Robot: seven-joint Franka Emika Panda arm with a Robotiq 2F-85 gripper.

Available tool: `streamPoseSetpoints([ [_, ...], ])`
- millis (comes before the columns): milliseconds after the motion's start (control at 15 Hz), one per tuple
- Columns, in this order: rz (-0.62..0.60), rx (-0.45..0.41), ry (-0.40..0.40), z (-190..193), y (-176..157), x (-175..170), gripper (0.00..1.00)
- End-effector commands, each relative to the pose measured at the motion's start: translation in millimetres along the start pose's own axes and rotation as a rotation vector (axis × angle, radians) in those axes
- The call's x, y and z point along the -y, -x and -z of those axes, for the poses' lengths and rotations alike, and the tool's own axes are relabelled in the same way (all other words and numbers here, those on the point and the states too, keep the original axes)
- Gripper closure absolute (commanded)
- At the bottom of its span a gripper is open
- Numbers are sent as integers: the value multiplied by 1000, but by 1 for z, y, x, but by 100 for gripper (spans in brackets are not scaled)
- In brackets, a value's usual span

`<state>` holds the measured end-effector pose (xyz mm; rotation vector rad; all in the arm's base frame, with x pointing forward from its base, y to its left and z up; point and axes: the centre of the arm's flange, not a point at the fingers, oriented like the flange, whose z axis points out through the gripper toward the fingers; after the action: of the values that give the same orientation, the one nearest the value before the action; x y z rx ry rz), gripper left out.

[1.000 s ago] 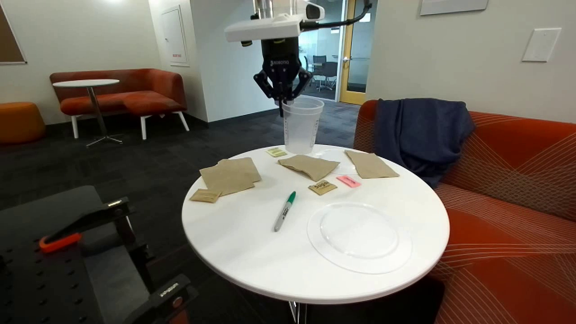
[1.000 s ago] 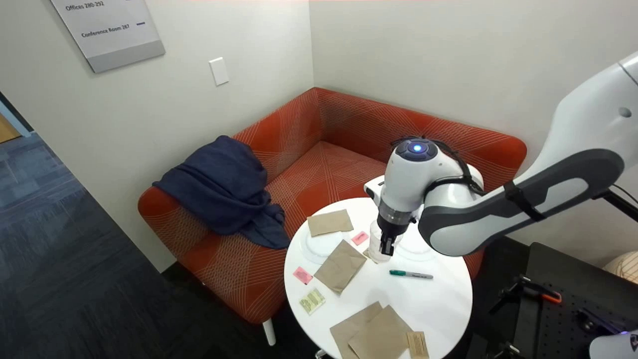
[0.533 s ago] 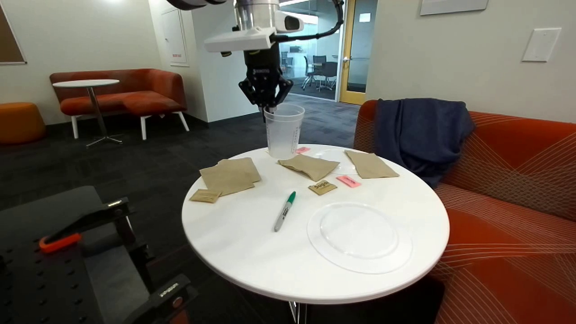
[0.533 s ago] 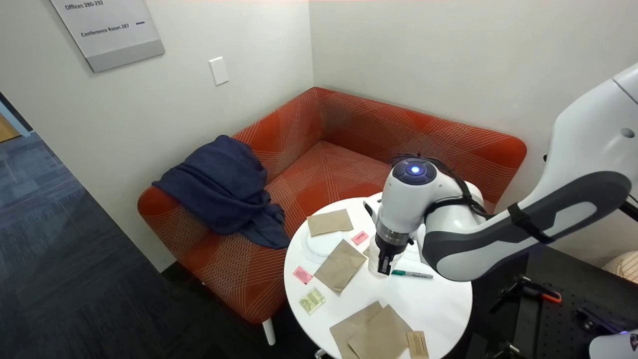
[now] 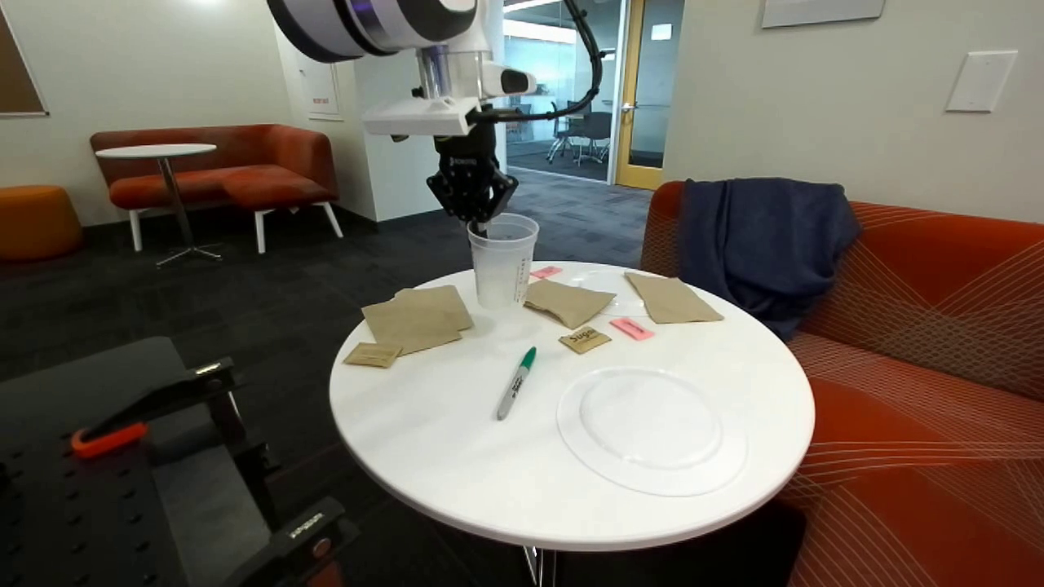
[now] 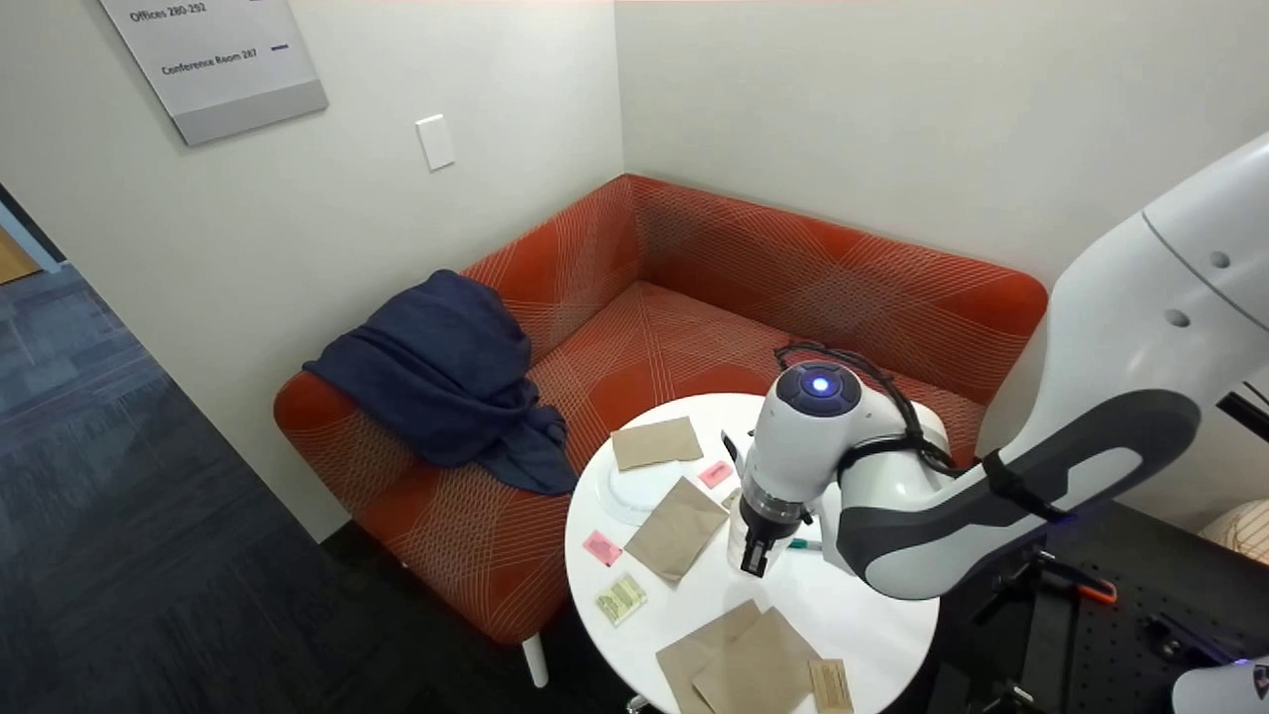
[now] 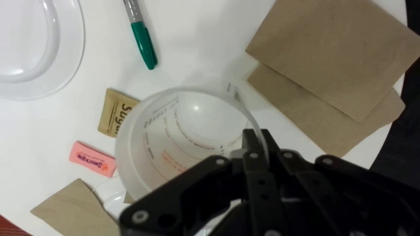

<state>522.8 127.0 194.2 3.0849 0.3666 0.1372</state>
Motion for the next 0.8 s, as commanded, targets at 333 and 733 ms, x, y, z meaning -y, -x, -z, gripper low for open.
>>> streamPoseSetpoints([
  [333, -61, -16, 23, -28, 1, 10, 99],
  [733, -84, -4, 36, -36, 1, 7, 99],
])
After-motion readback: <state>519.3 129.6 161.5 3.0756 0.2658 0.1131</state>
